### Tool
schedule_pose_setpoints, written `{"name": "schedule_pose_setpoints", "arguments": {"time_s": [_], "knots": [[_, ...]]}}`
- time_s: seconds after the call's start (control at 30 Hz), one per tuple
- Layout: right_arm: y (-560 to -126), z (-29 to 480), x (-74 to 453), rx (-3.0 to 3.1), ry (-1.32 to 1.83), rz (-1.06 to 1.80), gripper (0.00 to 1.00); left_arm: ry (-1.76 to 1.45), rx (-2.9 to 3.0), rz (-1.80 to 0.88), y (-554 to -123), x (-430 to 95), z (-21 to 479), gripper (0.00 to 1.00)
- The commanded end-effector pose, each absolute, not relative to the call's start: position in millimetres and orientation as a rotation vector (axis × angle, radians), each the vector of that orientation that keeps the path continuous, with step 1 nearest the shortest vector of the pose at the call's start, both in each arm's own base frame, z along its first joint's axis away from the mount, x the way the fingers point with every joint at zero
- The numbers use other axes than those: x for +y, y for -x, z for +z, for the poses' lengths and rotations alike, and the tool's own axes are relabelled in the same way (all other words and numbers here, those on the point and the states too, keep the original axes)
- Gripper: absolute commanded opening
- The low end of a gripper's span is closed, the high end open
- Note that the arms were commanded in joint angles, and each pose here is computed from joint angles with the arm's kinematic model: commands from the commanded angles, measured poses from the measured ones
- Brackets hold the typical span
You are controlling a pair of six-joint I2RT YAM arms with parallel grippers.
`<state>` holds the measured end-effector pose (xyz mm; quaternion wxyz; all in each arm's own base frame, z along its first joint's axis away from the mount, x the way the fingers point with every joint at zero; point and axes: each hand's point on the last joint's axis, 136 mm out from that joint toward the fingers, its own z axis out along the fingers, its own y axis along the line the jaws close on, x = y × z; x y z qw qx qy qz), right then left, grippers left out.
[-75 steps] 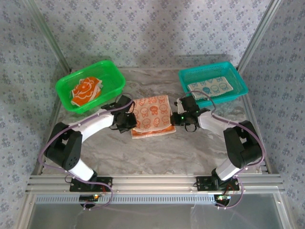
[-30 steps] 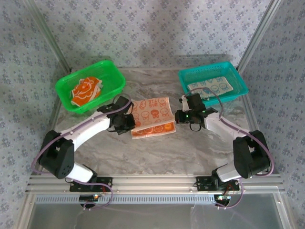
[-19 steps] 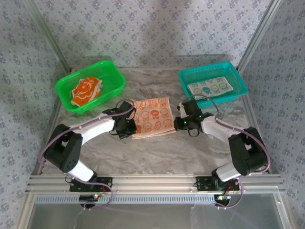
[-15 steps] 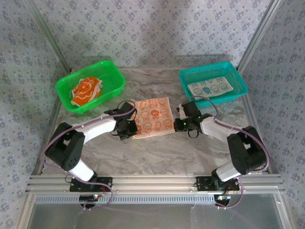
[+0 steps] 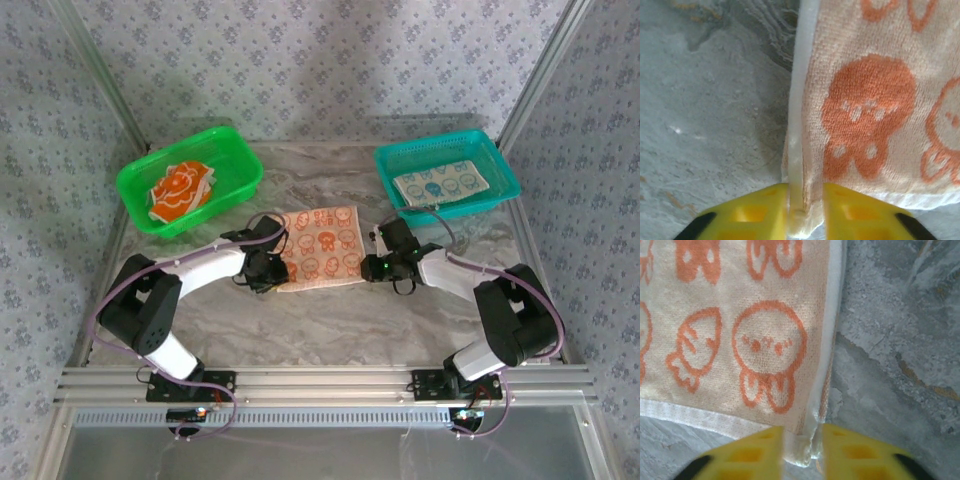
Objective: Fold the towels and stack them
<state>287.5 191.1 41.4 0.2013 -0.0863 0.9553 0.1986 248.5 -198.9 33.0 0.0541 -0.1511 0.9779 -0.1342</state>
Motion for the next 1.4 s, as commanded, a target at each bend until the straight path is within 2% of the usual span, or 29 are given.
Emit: {"name": "schedule_pose_setpoints", "arguments": {"time_s": [0.0, 0.03, 0.07, 0.23, 0.33, 0.47, 0.53, 0.67, 0.87, 1.07, 1.37], "knots": [[-284, 42, 186, 2.684, 0.260, 0.505, 0.38, 0.427, 2.976, -0.316, -246, -189, 40, 0.46], [-285, 46, 185, 2.675, 0.265, 0.495, 0.41, 0.413, 2.970, -0.301, -248, -187, 44, 0.51], [-285, 51, 184, 2.666, 0.267, 0.484, 0.43, 0.397, 2.964, -0.289, -250, -185, 48, 0.53], [-292, 72, 186, 2.607, 0.324, 0.428, 0.46, 0.327, 2.928, -0.237, -263, -179, 75, 0.52], [-300, 80, 195, 2.579, 0.360, 0.430, 0.35, 0.288, 2.894, -0.321, -278, -195, 87, 0.43], [-311, 76, 211, 2.581, 0.407, 0.451, 0.19, 0.269, 2.881, -0.437, -296, -221, 84, 0.25], [-317, 70, 218, 2.587, 0.424, 0.461, 0.17, 0.274, 2.894, -0.455, -301, -228, 74, 0.17], [-320, 52, 230, 2.619, 0.462, 0.474, 0.15, 0.267, 2.942, -0.454, -302, -234, 49, 0.12], [-295, 25, 230, 2.678, 0.478, 0.444, 0.15, 0.253, 3.018, -0.395, -281, -226, 21, 0.10], [-254, 14, 217, 2.728, 0.407, 0.450, 0.16, 0.256, 3.090, -0.328, -239, -208, 4, 0.09], [-193, 21, 214, 2.732, 0.374, 0.439, 0.17, 0.229, 3.118, -0.308, -183, -189, 13, 0.09]]}}
